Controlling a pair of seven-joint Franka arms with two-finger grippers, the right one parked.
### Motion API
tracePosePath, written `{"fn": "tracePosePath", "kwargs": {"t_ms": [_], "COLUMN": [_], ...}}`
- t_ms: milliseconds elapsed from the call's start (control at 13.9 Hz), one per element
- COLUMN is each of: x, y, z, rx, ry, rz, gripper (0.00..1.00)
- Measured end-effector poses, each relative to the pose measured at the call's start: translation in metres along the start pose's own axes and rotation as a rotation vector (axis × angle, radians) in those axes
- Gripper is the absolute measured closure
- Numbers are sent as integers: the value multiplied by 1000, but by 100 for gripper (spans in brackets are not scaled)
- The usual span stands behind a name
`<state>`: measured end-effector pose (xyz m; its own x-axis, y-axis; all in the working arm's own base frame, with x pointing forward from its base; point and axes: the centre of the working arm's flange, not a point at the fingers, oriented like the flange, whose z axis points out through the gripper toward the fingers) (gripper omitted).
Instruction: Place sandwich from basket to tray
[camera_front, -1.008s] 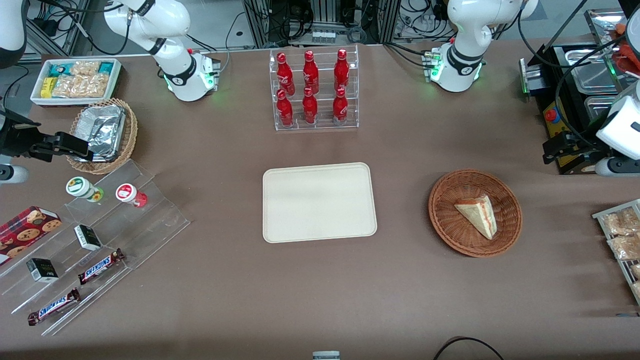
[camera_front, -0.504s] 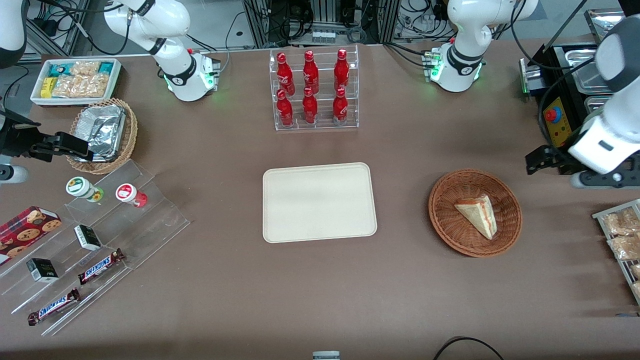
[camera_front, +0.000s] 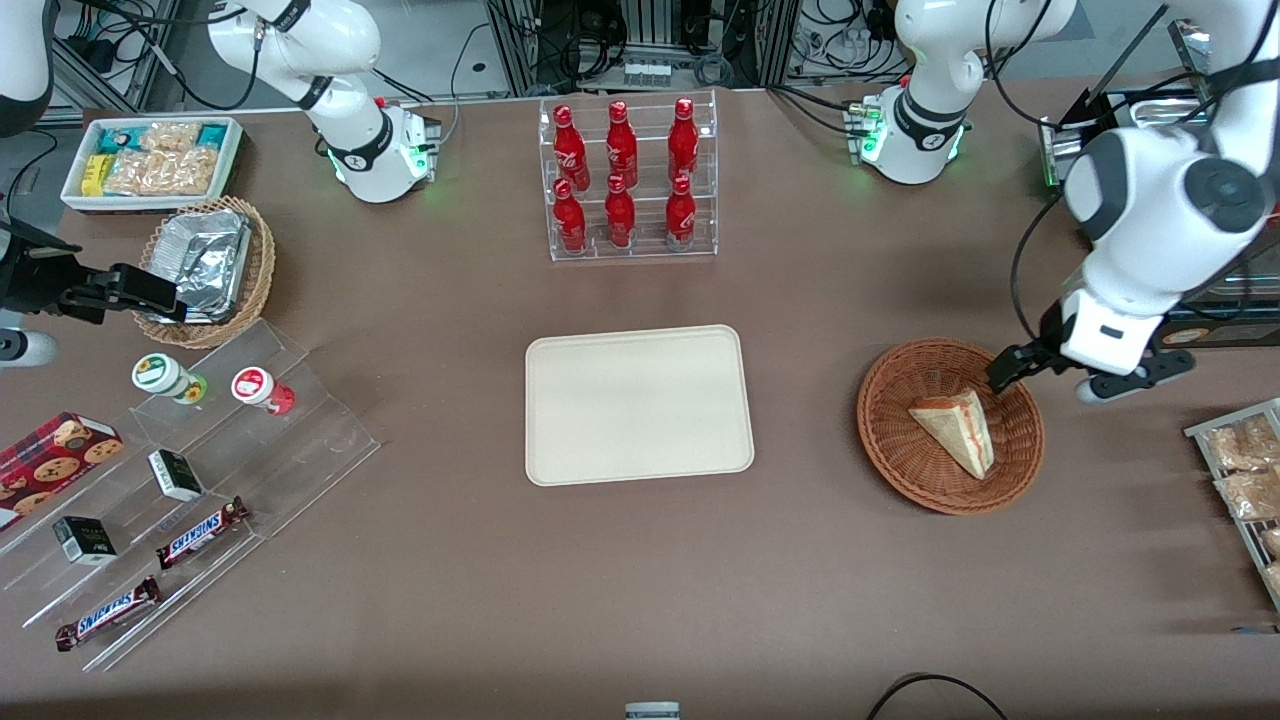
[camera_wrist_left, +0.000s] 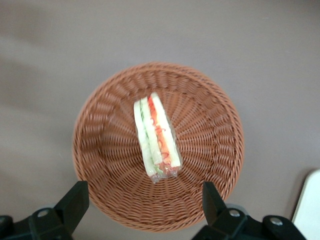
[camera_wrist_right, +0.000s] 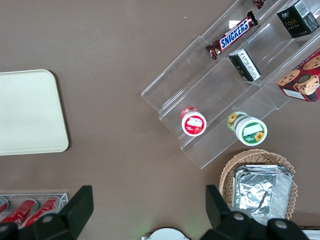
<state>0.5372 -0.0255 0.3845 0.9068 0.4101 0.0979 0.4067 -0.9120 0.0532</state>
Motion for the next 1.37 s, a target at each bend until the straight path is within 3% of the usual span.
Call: {"fn": "tracePosePath", "kwargs": {"t_ms": [360,1368], "x": [-3,-7], "y": [7,5], "z": [38,136], "rx": [-9,-10], "ry": [-1,-36], "rz": [-187,-217], "gripper": [0,0]}}
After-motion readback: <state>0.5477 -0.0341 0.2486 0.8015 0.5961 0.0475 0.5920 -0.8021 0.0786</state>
